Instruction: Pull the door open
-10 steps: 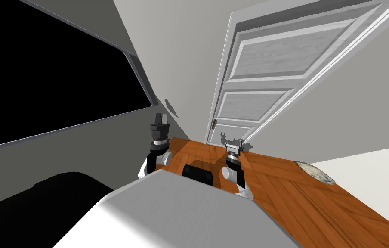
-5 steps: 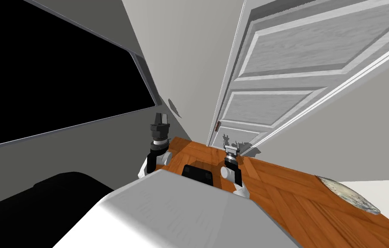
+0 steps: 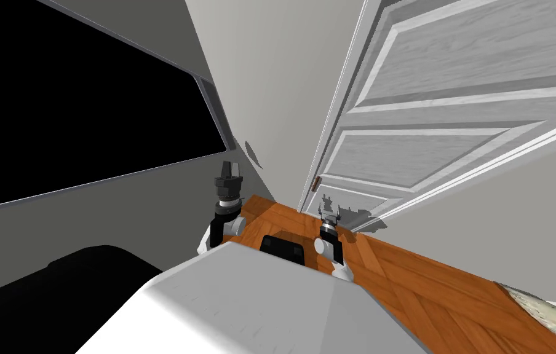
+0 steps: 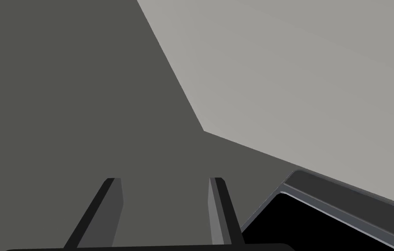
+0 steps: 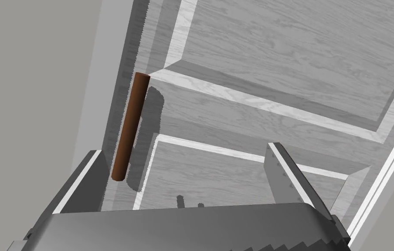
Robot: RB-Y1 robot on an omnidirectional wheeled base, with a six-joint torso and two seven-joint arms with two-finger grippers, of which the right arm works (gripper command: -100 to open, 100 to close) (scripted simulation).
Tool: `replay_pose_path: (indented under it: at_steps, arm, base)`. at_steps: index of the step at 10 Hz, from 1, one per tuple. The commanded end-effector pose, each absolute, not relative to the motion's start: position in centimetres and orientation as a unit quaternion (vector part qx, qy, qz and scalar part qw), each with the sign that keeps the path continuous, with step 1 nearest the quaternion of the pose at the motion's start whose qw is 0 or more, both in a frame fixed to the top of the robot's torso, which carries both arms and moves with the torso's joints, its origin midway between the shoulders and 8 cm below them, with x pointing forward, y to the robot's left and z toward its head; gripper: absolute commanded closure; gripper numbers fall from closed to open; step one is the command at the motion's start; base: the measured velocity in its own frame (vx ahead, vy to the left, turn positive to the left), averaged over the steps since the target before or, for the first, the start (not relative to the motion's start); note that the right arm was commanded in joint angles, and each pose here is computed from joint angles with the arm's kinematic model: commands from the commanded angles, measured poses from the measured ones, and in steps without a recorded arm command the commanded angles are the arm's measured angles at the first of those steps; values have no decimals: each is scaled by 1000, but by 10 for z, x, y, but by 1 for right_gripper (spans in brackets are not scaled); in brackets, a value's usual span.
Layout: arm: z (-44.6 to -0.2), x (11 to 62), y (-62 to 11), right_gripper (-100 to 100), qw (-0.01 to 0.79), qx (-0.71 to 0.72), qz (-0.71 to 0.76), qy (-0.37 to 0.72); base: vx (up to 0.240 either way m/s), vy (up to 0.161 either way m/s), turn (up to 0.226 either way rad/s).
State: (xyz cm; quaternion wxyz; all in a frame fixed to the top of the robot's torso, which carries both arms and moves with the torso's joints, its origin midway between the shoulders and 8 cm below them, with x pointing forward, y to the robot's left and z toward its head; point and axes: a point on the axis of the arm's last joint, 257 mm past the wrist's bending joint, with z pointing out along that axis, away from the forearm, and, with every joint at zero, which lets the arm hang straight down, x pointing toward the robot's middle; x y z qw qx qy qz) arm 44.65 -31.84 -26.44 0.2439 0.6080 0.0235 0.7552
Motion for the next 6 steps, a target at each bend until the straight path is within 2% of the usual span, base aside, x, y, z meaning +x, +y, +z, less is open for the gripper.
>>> replay_pose_path:
  at_steps: [1, 6]
  arm:
    - [-278, 447, -323, -100, 230, 619, 751, 7]
    - [-315, 447, -337, -100, 198, 647, 736, -40]
  base:
    - [91, -36, 165]
    - [91, -41, 151]
